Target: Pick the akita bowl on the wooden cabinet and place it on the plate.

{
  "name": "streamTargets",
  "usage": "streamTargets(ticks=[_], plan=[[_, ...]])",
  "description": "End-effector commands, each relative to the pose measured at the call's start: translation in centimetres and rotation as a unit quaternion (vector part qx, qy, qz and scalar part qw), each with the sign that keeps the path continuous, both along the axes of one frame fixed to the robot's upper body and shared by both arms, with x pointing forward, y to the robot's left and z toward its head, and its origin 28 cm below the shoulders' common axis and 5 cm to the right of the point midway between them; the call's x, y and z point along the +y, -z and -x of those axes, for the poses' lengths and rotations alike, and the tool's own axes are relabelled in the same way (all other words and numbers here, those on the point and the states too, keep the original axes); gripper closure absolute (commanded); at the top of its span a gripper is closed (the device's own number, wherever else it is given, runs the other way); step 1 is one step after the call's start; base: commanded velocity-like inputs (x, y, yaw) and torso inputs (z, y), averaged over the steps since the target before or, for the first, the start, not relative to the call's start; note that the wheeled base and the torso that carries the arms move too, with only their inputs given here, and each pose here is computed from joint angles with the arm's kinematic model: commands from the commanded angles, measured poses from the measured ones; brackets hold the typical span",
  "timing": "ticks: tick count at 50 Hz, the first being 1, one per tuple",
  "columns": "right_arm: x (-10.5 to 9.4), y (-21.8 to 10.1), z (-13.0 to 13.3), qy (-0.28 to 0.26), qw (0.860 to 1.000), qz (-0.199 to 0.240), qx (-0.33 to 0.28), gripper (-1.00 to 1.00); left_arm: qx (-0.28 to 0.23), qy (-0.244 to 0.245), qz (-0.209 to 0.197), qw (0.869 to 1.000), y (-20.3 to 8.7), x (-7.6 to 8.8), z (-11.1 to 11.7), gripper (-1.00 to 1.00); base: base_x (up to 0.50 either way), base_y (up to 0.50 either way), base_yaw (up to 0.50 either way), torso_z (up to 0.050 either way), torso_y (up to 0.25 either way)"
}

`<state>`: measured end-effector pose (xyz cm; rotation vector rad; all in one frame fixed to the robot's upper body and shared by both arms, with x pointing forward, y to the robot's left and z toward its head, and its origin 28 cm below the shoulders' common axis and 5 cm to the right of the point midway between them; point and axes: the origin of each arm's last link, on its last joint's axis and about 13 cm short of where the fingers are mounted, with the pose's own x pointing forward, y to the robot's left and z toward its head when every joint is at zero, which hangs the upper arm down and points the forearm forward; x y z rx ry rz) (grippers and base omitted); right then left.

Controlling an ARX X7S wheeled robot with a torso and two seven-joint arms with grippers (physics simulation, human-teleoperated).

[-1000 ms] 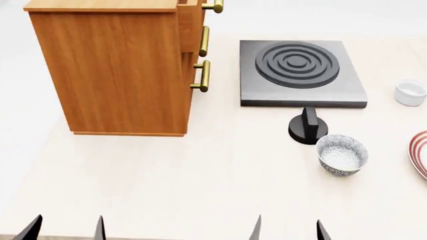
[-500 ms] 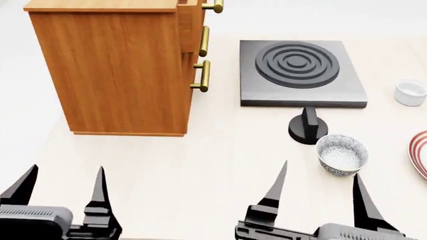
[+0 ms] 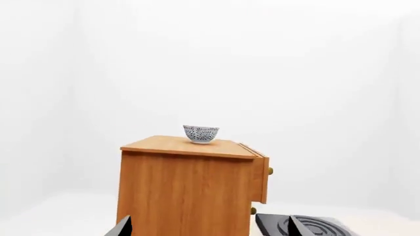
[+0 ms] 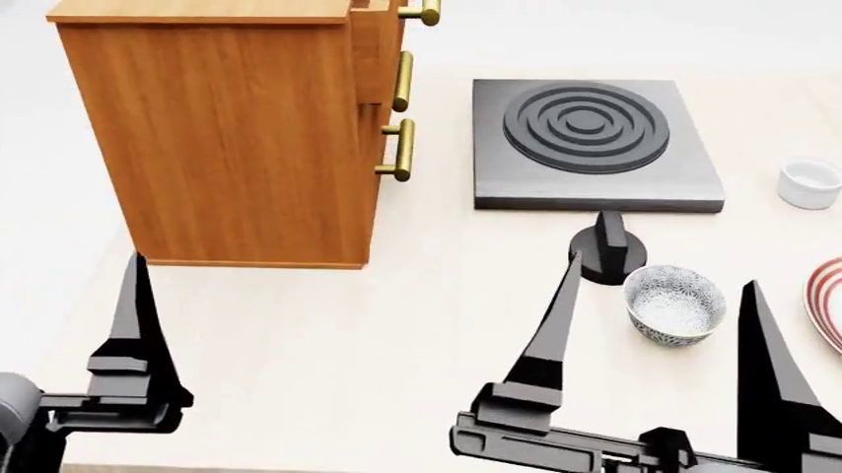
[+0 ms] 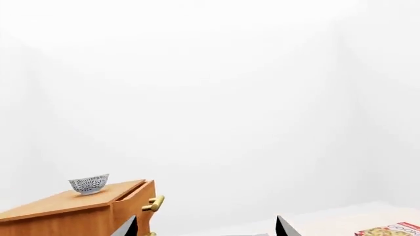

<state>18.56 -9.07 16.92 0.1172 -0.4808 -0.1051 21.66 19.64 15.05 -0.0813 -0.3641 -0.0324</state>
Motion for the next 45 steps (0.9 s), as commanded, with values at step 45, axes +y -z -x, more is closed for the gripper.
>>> streamTargets(ticks=[45], plan=[[0.0, -1.3, 2.0, -0.055, 0.997, -0.001, -0.055, -1.0, -0.063, 0.023, -0.112, 0.991, -17.1, -0.6, -2.6, -1.0, 0.04, 0.0, 0.0, 0.0, 0.0]])
